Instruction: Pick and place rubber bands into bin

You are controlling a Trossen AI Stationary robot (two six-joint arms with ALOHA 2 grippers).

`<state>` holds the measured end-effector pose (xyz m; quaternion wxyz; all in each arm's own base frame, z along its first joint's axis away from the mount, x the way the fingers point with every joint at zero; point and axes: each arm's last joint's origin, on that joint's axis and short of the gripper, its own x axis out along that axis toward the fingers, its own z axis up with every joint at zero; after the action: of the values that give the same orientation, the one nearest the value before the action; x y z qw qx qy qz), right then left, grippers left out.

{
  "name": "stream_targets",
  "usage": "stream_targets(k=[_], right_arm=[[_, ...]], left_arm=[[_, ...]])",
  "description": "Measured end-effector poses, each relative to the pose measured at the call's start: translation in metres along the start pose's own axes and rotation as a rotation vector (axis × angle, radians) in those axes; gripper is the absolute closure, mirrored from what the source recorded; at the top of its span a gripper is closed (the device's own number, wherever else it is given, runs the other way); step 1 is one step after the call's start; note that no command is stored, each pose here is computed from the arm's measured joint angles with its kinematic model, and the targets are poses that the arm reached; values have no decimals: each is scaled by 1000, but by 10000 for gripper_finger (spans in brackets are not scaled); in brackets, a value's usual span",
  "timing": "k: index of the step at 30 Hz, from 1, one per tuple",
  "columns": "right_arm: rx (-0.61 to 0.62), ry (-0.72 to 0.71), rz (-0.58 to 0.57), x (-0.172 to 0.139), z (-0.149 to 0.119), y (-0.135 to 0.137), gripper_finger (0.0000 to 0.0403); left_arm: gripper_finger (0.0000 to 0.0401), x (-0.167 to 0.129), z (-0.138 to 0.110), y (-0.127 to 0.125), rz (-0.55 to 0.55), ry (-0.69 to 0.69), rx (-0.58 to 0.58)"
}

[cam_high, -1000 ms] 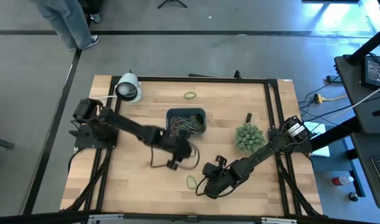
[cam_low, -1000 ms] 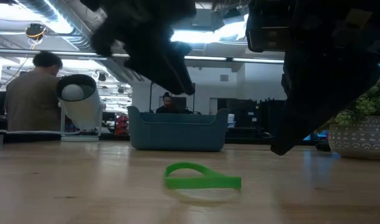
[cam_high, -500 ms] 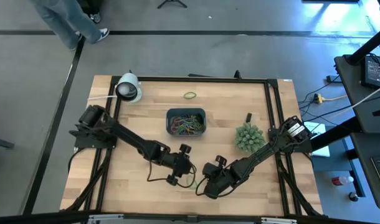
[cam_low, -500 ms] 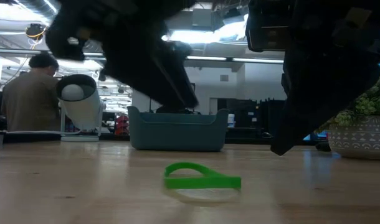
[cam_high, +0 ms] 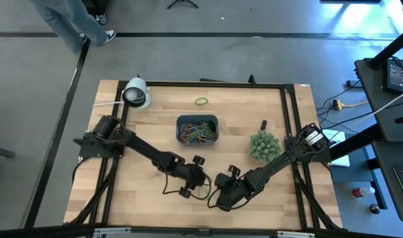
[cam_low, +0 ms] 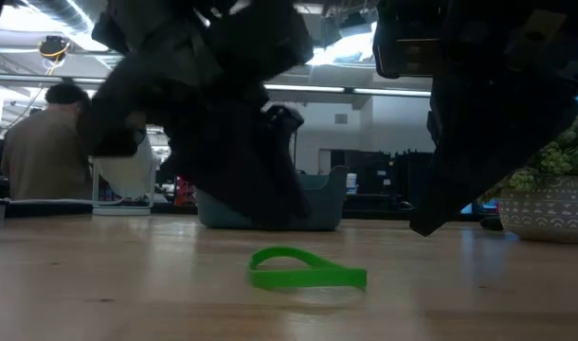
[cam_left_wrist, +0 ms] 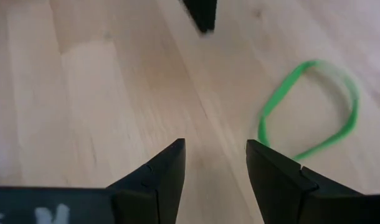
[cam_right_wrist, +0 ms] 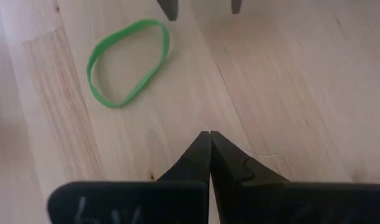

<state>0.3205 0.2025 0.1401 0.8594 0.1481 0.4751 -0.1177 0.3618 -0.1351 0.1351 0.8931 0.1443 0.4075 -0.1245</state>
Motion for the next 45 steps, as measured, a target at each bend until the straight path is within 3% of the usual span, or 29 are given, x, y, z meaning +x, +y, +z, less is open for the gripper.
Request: stream_targets(k=[11, 19, 27, 36, 45], right_arm=[[0, 0, 0, 0, 0, 0, 395], [-1, 0, 0, 0, 0, 0, 395], [-1, 1, 0, 0, 0, 0, 395], [2, 0, 1, 0, 0, 0, 395], [3, 0, 0, 0, 0, 0, 395]], left_arm=[[266, 17, -9, 2, -91, 26, -64], [300, 6, -6, 6, -67, 30, -53], [279, -8, 4, -2, -99, -24, -44], [249, 8, -1, -9, -138, -24, -77], [259, 23, -6, -2, -187, -40, -99]])
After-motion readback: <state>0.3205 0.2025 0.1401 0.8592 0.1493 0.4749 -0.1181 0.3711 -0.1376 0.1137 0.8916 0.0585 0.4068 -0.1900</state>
